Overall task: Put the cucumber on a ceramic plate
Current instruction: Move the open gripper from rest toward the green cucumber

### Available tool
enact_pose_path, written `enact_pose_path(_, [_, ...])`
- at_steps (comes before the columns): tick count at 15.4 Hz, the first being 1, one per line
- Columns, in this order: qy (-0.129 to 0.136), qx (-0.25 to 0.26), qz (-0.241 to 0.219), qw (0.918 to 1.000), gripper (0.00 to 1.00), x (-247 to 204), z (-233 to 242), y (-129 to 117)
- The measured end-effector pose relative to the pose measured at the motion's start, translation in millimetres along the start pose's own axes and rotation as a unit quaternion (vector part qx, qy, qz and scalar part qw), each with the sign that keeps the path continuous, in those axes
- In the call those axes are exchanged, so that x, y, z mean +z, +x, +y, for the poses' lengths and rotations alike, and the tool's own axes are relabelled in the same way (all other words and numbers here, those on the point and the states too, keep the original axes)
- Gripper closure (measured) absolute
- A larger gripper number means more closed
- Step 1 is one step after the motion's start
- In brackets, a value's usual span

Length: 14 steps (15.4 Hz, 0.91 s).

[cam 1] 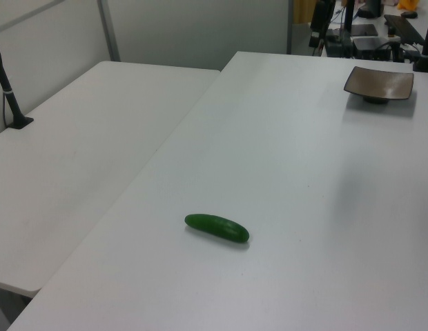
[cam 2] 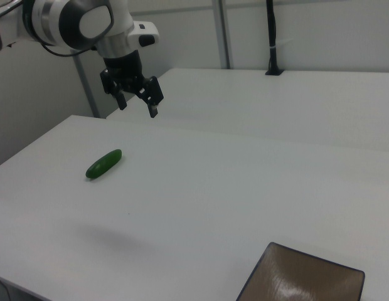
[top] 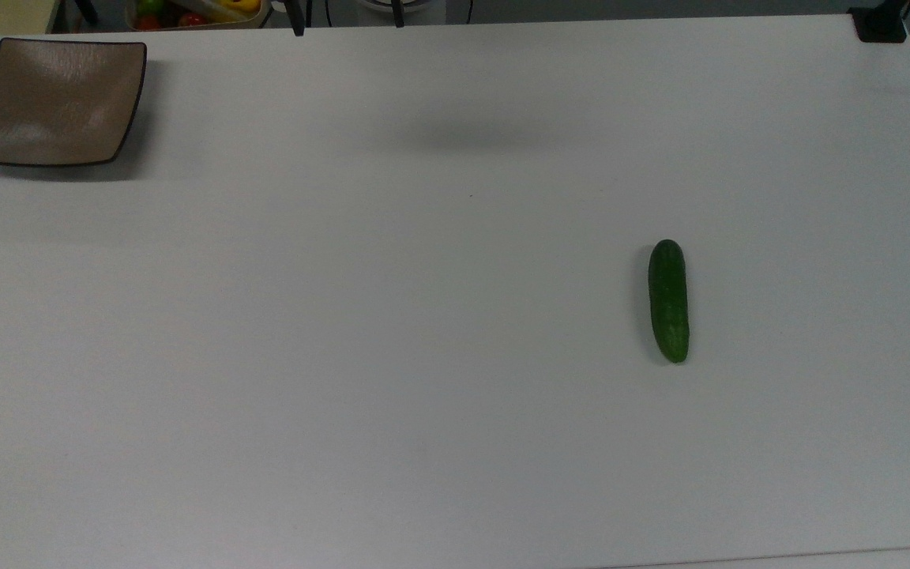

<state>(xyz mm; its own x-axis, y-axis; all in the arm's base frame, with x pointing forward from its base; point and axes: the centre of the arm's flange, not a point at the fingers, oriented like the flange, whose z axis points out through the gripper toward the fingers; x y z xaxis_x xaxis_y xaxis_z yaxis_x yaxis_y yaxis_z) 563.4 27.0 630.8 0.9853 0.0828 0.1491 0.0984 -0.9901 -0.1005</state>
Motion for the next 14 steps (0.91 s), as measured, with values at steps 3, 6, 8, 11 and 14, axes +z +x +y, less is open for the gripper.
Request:
enact_pose_path(3, [0.000,0.000,0.000,1.0000,0.00,0,0,0])
enact_pose_path(6, [0.000,0.000,0.000,1.0000,0.00,0,0,0])
enact_pose_path(8, [0.000,0.000,0.000,1.0000,0.00,0,0,0])
enact_pose_path(11, [0.000,-0.003,0.000,1.0000,0.00,0,-4,0])
enact_pose_path(14, [0.001,-0.009,-0.003,1.0000,0.00,4,-10,0])
